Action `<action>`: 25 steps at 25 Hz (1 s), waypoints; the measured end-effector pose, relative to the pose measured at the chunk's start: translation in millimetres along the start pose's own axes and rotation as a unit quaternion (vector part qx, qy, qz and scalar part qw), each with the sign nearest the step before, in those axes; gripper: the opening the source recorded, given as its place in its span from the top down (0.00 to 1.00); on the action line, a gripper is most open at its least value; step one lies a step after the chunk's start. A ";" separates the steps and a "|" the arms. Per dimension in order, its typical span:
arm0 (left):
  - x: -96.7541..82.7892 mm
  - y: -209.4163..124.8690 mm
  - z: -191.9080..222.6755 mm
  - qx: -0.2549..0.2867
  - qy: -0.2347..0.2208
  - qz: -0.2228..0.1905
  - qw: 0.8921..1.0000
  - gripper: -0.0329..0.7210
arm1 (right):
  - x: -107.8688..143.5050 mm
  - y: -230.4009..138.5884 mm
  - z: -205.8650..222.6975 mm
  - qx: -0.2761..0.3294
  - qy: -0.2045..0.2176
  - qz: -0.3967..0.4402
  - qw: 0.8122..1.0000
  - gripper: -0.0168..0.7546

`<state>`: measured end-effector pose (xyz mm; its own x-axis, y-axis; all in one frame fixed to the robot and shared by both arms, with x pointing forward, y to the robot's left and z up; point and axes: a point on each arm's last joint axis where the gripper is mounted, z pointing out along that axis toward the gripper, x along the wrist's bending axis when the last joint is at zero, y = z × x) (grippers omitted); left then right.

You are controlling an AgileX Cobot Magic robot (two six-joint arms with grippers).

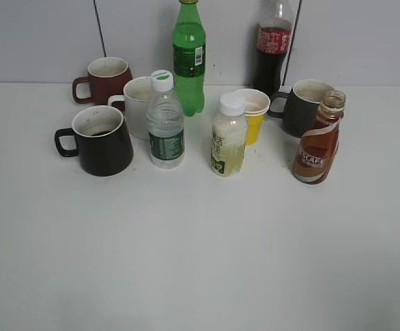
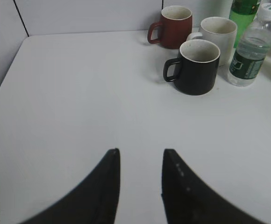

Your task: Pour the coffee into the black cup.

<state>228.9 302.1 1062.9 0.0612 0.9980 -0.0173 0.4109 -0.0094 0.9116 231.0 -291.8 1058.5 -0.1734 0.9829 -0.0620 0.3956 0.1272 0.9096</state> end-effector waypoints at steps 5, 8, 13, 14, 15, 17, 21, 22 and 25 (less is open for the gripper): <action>0.0 0.0 0.0 0.000 0.000 0.000 1.000 0.64 | 0.0 0.0 0.0 0.000 0.000 0.000 1.000 0.33; 0.0 0.0 0.0 0.000 0.000 0.000 1.000 0.64 | 0.0 0.0 0.0 0.000 0.000 0.000 1.000 0.33; 0.0 0.0 0.0 0.000 0.000 0.000 1.000 0.64 | 0.0 0.0 0.0 0.000 0.000 0.000 1.000 0.33; 0.0 0.0 0.0 0.000 0.000 0.000 1.000 0.64 | 0.0 0.0 0.0 0.000 0.000 0.000 1.000 0.33; 0.0 0.0 0.0 0.000 0.000 0.000 1.000 0.64 | 0.0 0.0 0.0 0.000 0.000 0.000 1.000 0.33; 0.0 0.0 0.0 0.000 0.000 0.000 1.000 0.64 | 0.0 0.0 0.0 0.000 0.000 0.000 1.000 0.33; 0.0 0.0 0.0 0.000 0.000 0.000 1.000 0.64 | 0.0 0.0 0.0 0.000 0.000 0.000 1.000 0.33; 0.0 0.0 0.0 0.000 0.000 0.000 1.000 0.64 | 0.0 0.0 0.0 0.000 0.000 0.000 1.000 0.33; 0.0 0.0 0.0 0.000 0.000 0.000 1.000 0.64 | 0.0 0.0 0.0 0.000 0.000 0.000 1.000 0.33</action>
<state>228.9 302.1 1062.9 0.0612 0.9980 -0.0173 0.4109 -0.0094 0.9116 231.0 -291.8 1058.5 -0.1738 0.9828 -0.0629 0.3954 0.1281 0.9095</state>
